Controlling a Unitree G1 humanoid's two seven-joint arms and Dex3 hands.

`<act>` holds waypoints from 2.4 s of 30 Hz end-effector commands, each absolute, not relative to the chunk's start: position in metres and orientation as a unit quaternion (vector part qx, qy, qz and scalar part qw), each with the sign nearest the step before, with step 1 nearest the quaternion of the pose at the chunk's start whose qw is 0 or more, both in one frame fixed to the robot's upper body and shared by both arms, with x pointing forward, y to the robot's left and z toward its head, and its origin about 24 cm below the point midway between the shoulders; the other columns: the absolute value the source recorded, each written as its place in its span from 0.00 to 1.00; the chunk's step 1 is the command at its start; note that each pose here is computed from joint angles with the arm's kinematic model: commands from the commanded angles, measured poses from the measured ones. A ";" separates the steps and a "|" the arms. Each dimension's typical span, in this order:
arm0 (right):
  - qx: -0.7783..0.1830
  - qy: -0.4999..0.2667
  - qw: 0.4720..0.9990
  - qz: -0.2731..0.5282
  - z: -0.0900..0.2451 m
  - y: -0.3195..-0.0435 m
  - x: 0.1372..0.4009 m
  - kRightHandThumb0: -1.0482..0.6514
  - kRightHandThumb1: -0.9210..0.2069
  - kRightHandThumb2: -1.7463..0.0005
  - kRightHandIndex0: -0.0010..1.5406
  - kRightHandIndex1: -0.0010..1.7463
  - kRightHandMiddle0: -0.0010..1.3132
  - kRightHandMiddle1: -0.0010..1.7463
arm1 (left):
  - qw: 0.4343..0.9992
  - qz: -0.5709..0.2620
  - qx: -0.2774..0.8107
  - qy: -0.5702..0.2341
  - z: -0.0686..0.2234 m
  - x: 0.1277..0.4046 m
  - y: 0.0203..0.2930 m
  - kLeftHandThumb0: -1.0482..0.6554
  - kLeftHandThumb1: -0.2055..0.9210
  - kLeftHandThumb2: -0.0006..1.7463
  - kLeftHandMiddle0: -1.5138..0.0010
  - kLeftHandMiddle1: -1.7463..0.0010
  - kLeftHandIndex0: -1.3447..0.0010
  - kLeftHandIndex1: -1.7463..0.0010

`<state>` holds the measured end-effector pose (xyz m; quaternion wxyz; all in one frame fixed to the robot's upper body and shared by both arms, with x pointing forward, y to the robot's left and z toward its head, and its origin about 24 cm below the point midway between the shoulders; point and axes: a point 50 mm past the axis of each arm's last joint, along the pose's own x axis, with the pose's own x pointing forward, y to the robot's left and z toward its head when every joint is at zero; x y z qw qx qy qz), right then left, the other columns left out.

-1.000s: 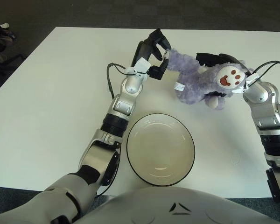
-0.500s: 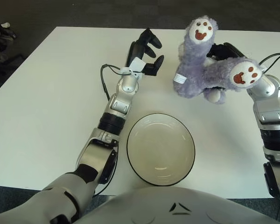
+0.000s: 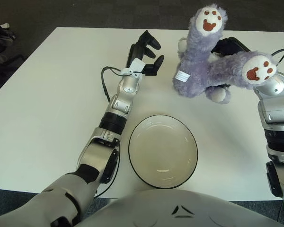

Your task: Put the doll into the plate.

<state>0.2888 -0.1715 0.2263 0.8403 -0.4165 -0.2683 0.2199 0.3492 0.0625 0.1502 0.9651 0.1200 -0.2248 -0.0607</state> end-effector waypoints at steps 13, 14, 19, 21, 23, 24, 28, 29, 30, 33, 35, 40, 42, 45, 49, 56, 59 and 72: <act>-0.372 -0.264 0.851 0.259 0.233 -0.151 0.279 0.95 0.74 0.08 0.52 1.00 0.78 1.00 | 0.970 -0.070 0.081 -0.217 0.150 0.353 0.066 0.40 0.75 0.52 0.25 0.00 0.73 0.00; -0.369 -0.264 0.852 0.260 0.233 -0.150 0.278 0.95 0.74 0.09 0.52 1.00 0.78 1.00 | 0.970 -0.069 0.082 -0.217 0.150 0.353 0.066 0.40 0.76 0.51 0.23 0.00 0.73 0.00; -0.346 -0.270 0.853 0.284 0.233 -0.144 0.278 0.95 0.72 0.10 0.51 1.00 0.76 1.00 | 0.969 -0.054 0.095 -0.221 0.145 0.353 0.078 0.39 0.78 0.49 0.21 0.00 0.75 0.00; -0.340 -0.273 0.852 0.288 0.233 -0.144 0.278 0.95 0.72 0.10 0.51 1.00 0.76 1.00 | 0.968 -0.050 0.099 -0.224 0.144 0.353 0.082 0.39 0.79 0.48 0.21 0.00 0.75 0.00; -0.336 -0.276 0.852 0.291 0.233 -0.142 0.277 0.95 0.72 0.10 0.51 1.00 0.76 1.00 | 0.967 -0.048 0.102 -0.227 0.143 0.352 0.084 0.39 0.79 0.48 0.20 0.00 0.75 0.00; -0.335 -0.274 0.852 0.295 0.234 -0.140 0.276 0.95 0.72 0.10 0.51 1.00 0.75 1.00 | 0.966 -0.044 0.106 -0.231 0.143 0.351 0.088 0.39 0.79 0.48 0.20 0.00 0.75 0.00; -0.325 -0.269 0.852 0.311 0.234 -0.133 0.273 0.95 0.72 0.10 0.51 1.00 0.75 1.00 | 0.965 -0.032 0.118 -0.234 0.141 0.349 0.104 0.39 0.78 0.49 0.21 0.00 0.75 0.00; -0.321 -0.267 0.852 0.316 0.234 -0.132 0.273 0.95 0.72 0.10 0.51 1.00 0.75 1.00 | 0.965 -0.030 0.120 -0.233 0.140 0.348 0.108 0.39 0.78 0.49 0.21 0.00 0.74 0.00; -0.315 -0.264 0.853 0.322 0.234 -0.132 0.273 0.95 0.72 0.10 0.51 1.00 0.76 1.00 | 0.965 -0.028 0.122 -0.231 0.140 0.347 0.113 0.39 0.78 0.49 0.21 0.00 0.74 0.00; -0.304 -0.260 0.853 0.336 0.234 -0.129 0.272 0.95 0.72 0.10 0.51 1.00 0.76 1.00 | 0.966 -0.024 0.127 -0.222 0.138 0.345 0.128 0.39 0.78 0.49 0.22 0.00 0.74 0.00; -0.302 -0.263 0.851 0.340 0.234 -0.128 0.271 0.95 0.72 0.10 0.51 1.00 0.77 1.00 | 0.968 -0.022 0.131 -0.214 0.135 0.345 0.135 0.39 0.77 0.50 0.24 0.00 0.74 0.00; -0.295 -0.268 0.843 0.360 0.231 -0.122 0.270 0.95 0.72 0.10 0.51 1.00 0.78 1.00 | 0.970 -0.003 0.135 -0.202 0.133 0.343 0.142 0.39 0.75 0.52 0.28 0.00 0.73 0.00; -0.298 -0.275 0.840 0.360 0.230 -0.121 0.269 0.95 0.72 0.10 0.51 1.00 0.78 1.00 | 0.970 0.006 0.136 -0.200 0.132 0.342 0.143 0.38 0.74 0.53 0.28 0.00 0.72 0.00; -0.302 -0.287 0.837 0.356 0.231 -0.118 0.269 0.95 0.72 0.10 0.51 1.00 0.78 1.00 | 0.971 0.012 0.138 -0.196 0.131 0.341 0.145 0.38 0.73 0.53 0.28 0.00 0.72 0.00; -0.300 -0.285 0.833 0.368 0.230 -0.116 0.269 0.95 0.72 0.10 0.51 1.00 0.78 1.00 | 0.971 0.017 0.141 -0.192 0.130 0.340 0.148 0.38 0.73 0.54 0.27 0.00 0.72 0.00; -0.293 -0.291 0.824 0.388 0.228 -0.114 0.267 0.95 0.72 0.10 0.51 1.00 0.78 1.00 | 0.970 0.022 0.144 -0.192 0.129 0.341 0.151 0.38 0.72 0.54 0.26 0.00 0.72 0.00; -0.281 -0.280 0.824 0.405 0.226 -0.113 0.266 0.94 0.72 0.10 0.51 1.00 0.78 1.00 | 0.971 0.027 0.144 -0.192 0.129 0.342 0.152 0.38 0.72 0.54 0.27 0.00 0.71 0.00; -0.270 -0.246 0.825 0.432 0.224 -0.111 0.262 0.95 0.72 0.10 0.51 1.00 0.79 1.00 | 0.970 0.029 0.142 -0.194 0.127 0.344 0.154 0.38 0.71 0.55 0.26 0.00 0.71 0.00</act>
